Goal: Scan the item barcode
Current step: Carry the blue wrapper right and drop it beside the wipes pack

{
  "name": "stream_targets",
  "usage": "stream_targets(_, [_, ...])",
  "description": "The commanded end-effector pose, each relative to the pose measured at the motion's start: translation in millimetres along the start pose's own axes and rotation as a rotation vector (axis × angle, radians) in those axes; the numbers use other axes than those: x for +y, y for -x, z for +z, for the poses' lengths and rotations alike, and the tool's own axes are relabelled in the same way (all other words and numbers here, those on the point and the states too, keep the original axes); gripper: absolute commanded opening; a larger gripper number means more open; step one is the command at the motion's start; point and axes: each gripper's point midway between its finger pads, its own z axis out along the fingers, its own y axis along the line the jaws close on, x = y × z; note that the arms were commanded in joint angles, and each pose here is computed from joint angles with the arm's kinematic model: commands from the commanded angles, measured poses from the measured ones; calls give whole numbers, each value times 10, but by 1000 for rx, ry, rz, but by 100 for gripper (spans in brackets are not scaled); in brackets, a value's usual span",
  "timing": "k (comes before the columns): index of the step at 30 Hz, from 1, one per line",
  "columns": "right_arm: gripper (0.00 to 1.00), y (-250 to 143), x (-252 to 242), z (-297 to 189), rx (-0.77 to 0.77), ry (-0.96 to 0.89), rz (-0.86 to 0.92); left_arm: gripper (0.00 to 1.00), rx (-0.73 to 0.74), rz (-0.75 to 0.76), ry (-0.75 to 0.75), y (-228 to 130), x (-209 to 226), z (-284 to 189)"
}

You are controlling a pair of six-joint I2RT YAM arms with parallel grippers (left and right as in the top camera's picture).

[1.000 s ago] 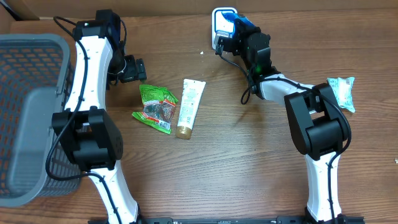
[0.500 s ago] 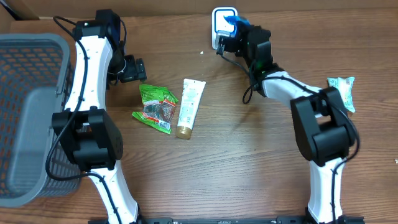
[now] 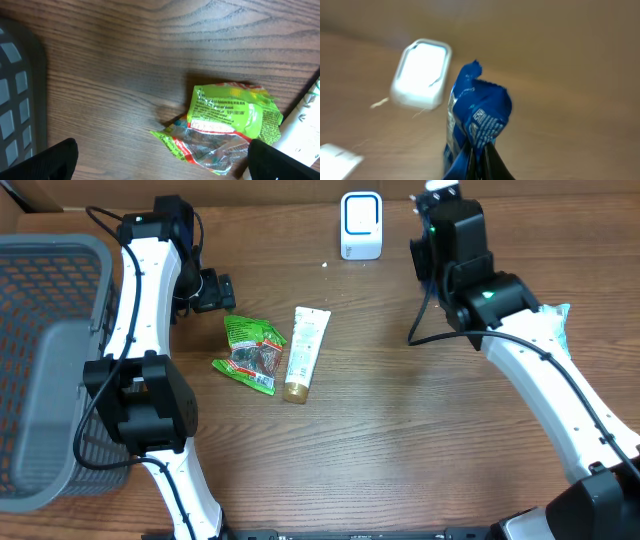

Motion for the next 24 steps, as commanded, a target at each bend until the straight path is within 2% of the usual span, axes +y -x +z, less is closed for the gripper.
stream_targets(1, [4, -213, 302, -141, 149, 342, 337, 100, -23, -3, -10, -5, -39, -99])
stream_targets(4, [4, -473, 143, -166, 267, 390, 388, 100, -23, -3, -10, -5, -39, -99])
stream_targets(11, [4, -1131, -756, -126, 452, 237, 473, 100, -23, -3, -10, -5, -39, -99])
stream_targets(18, [4, -1769, -1403, 248, 464, -19, 490, 100, -23, -2, -10, -5, -41, -99])
stream_targets(24, [4, -1920, -1506, 634, 415, -56, 365, 100, -23, -2, -10, -5, -41, -99])
